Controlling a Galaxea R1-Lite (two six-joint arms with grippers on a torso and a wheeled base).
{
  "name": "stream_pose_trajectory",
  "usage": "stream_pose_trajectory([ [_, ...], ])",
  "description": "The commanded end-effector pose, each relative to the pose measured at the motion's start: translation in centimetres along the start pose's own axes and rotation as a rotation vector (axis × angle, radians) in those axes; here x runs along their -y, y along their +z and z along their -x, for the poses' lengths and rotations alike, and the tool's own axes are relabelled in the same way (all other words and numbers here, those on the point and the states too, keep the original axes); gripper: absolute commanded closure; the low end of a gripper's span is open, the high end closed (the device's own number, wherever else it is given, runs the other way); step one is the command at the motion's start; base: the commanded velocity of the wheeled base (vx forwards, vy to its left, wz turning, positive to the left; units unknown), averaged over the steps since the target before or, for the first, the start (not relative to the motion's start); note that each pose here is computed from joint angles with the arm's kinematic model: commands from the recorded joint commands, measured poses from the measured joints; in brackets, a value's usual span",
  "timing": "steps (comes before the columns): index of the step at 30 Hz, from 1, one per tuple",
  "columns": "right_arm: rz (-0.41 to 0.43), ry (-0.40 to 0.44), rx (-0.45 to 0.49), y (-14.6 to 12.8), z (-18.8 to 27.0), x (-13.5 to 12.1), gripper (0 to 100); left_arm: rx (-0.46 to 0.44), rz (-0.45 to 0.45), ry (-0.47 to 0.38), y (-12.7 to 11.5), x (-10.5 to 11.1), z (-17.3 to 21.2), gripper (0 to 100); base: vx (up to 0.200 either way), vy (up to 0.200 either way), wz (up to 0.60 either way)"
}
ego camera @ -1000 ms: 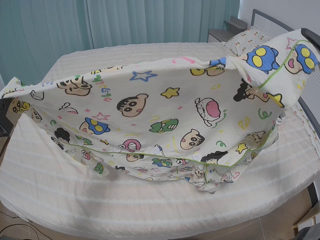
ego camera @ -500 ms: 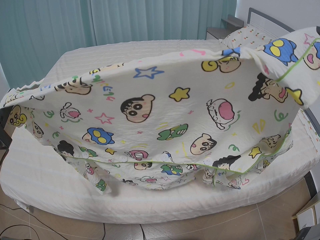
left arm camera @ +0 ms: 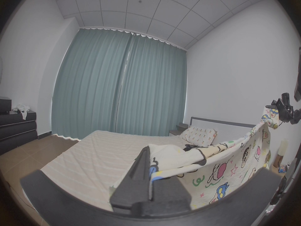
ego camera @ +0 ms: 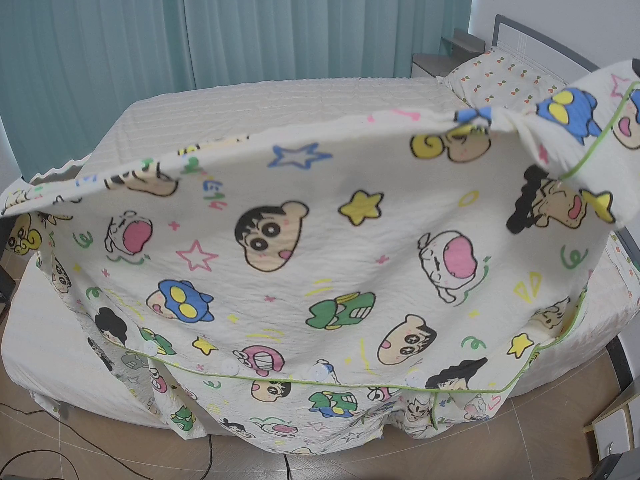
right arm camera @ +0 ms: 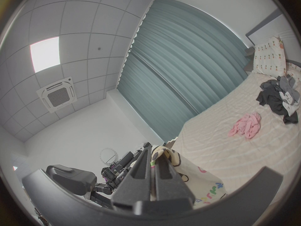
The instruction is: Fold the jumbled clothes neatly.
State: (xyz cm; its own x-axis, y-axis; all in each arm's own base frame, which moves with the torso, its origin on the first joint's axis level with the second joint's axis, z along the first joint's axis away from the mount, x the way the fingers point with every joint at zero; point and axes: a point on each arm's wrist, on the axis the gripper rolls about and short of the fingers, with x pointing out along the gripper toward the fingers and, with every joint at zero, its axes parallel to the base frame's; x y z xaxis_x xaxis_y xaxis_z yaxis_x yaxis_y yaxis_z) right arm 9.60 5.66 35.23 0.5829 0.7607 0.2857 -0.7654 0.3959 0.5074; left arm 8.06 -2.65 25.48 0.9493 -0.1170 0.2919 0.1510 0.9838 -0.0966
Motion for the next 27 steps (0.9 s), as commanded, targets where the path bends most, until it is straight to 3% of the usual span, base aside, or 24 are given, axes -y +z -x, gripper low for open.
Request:
stream_pose_trajectory([
  [1, -0.025, -0.055, -0.033, -0.8, -0.7, 1.4, 100, -0.085, -0.019, 0.004, -2.1, 0.0, -0.3, 100, 0.000, 0.000, 0.00],
  [14, -0.046, -0.218, -0.129, -3.2, -2.9, 6.7, 100, -0.269, -0.011, 0.032, -5.7, 0.5, -3.1, 100, 0.000, 0.000, 0.00],
  [20, -0.029, -0.218, -0.124, -3.4, -3.7, 7.7, 100, -0.297, 0.017, 0.036, -6.0, 0.9, -4.9, 100, 0.000, 0.000, 0.00],
  [27, -0.008, -0.243, -0.097, -3.1, -5.1, 9.7, 100, -0.341, 0.012, 0.048, -6.9, 1.4, -7.3, 100, 0.200, 0.000, 0.00],
])
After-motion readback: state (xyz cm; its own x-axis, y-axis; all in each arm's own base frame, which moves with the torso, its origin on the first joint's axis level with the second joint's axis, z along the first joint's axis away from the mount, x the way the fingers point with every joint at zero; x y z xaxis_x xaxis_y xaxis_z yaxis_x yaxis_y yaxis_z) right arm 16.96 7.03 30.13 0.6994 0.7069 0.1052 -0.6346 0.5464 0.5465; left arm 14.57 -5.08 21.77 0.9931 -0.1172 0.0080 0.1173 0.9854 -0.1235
